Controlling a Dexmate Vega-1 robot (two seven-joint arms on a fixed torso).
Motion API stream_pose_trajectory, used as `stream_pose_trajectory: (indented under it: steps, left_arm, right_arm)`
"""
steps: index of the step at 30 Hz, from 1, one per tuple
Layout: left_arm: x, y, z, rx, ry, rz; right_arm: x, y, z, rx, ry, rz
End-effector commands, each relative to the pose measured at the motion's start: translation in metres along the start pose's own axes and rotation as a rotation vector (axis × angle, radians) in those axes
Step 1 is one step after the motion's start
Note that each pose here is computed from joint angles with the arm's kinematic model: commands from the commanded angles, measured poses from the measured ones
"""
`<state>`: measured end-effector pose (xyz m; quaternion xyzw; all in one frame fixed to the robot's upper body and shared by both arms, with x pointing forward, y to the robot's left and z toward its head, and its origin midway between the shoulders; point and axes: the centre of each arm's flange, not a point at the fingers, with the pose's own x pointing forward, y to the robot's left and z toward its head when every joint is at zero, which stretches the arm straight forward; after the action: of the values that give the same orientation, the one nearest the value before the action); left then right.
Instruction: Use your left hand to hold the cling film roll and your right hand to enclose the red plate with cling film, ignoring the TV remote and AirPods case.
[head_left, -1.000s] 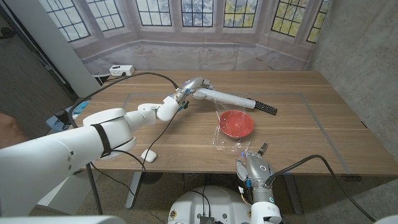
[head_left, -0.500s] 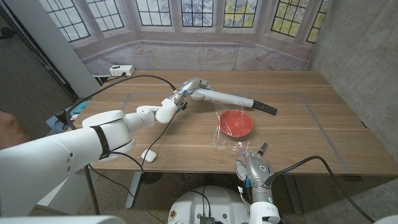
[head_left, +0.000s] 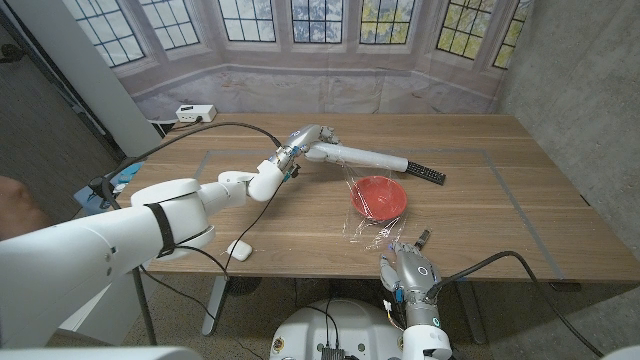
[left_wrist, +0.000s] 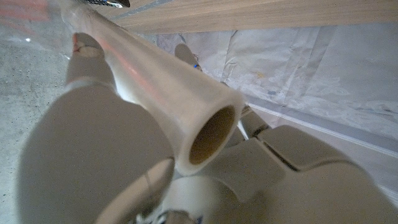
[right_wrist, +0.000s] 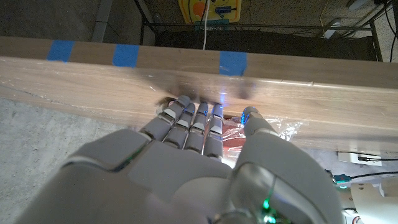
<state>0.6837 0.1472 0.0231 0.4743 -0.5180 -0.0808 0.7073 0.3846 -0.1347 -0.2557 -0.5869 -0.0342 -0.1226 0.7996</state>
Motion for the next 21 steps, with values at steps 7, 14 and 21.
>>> stream_pose_trajectory:
  steps: [7,14,21]
  left_arm:
    - [-0.008,0.003,0.002,0.007,-0.033,0.039]
    - [-0.013,0.005,0.000,0.010,-0.032,0.052]
    - [-0.018,0.006,-0.006,0.000,-0.011,0.044]
  right_arm:
    - [-0.003,-0.002,-0.005,-0.013,0.000,-0.003]
    - [-0.003,-0.004,-0.004,-0.021,0.002,-0.002]
    - [-0.001,-0.007,-0.002,-0.035,0.001,-0.004]
